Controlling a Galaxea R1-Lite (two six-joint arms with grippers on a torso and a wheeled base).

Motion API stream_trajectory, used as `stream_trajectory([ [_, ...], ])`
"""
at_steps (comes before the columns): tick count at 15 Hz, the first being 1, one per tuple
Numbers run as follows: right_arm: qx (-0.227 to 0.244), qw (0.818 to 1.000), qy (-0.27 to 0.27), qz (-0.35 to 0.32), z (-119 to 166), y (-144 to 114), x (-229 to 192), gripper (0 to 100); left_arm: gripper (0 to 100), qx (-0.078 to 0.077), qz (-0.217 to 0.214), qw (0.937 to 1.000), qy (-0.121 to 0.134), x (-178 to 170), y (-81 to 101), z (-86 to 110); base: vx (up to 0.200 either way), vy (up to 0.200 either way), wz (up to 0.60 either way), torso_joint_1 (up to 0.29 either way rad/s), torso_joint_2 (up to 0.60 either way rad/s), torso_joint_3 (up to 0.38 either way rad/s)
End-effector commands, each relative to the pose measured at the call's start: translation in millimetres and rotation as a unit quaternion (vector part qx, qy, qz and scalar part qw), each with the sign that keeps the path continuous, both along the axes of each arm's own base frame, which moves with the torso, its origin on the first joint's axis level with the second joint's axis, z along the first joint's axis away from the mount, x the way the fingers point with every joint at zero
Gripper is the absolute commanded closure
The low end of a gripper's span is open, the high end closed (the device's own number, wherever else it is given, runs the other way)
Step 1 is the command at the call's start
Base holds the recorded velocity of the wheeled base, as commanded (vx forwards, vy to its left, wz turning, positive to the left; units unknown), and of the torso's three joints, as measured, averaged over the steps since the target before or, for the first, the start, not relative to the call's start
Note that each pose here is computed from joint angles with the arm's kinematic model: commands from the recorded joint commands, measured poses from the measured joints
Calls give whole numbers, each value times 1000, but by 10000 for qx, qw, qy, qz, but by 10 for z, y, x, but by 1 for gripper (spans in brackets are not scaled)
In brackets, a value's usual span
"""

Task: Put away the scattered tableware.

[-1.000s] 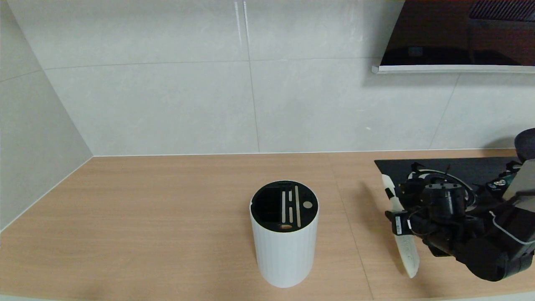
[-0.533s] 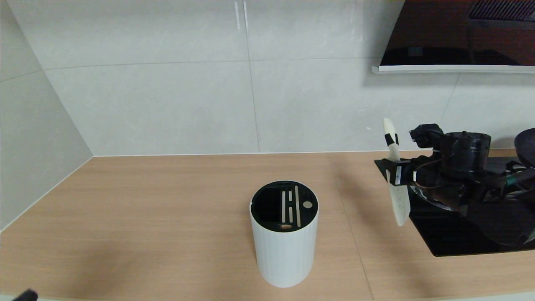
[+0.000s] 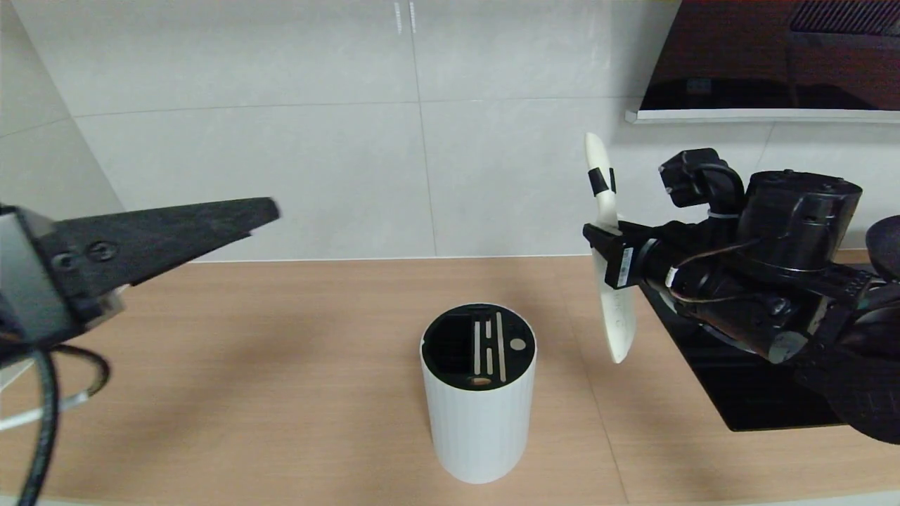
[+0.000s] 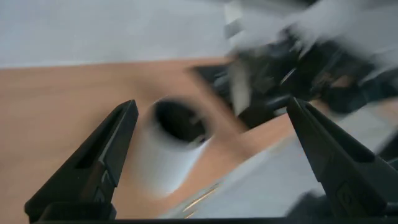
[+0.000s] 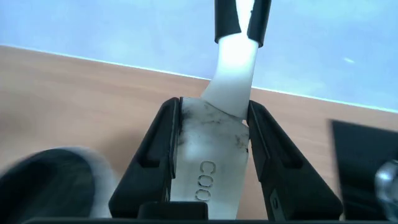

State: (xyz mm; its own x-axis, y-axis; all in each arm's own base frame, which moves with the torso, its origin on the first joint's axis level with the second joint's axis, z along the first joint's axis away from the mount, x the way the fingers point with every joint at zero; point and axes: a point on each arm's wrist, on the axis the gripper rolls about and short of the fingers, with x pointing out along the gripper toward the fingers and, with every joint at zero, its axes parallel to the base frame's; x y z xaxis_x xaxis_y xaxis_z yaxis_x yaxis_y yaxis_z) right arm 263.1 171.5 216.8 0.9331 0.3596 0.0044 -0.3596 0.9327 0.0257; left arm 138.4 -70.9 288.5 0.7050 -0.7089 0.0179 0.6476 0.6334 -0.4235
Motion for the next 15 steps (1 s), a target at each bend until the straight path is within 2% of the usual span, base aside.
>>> stream_trajectory([
  [1, 87, 9989, -117, 454, 101, 128, -306, 100, 0, 93, -482, 9964, 696, 415, -442, -284, 0, 0, 0, 0, 0, 0],
  [2, 70, 9984, -92, 553, 85, 165, -353, 100, 0, 59, -600, 9939, 929, 427, -522, -372, 0, 0, 0, 0, 0, 0],
  [3, 53, 9970, -67, 768, 69, 251, -459, 100, 0, 1, -685, 9925, 1015, 456, -589, -415, 0, 0, 0, 0, 0, 0],
  [6, -97, 9911, 108, 1324, -58, 464, -707, 100, 0, -128, -746, 9930, 908, 524, -668, -520, 0, 0, 0, 0, 0, 0],
  [9, -168, 9860, 186, 1650, -118, 586, -850, 100, 0, -440, -890, 9912, 874, 534, -834, -587, 0, 0, 0, 0, 0, 0],
  [12, -247, 9817, 267, 1868, -183, 678, -943, 100, 0, -423, -575, 9937, 860, 627, -1005, -727, 0, 0, 0, 0, 0, 0],
  [15, -255, 9777, 297, 2062, -202, 739, -1038, 100, 0, -487, -562, 9942, 772, 642, -1040, -730, 0, 0, 0, 0, 0, 0],
])
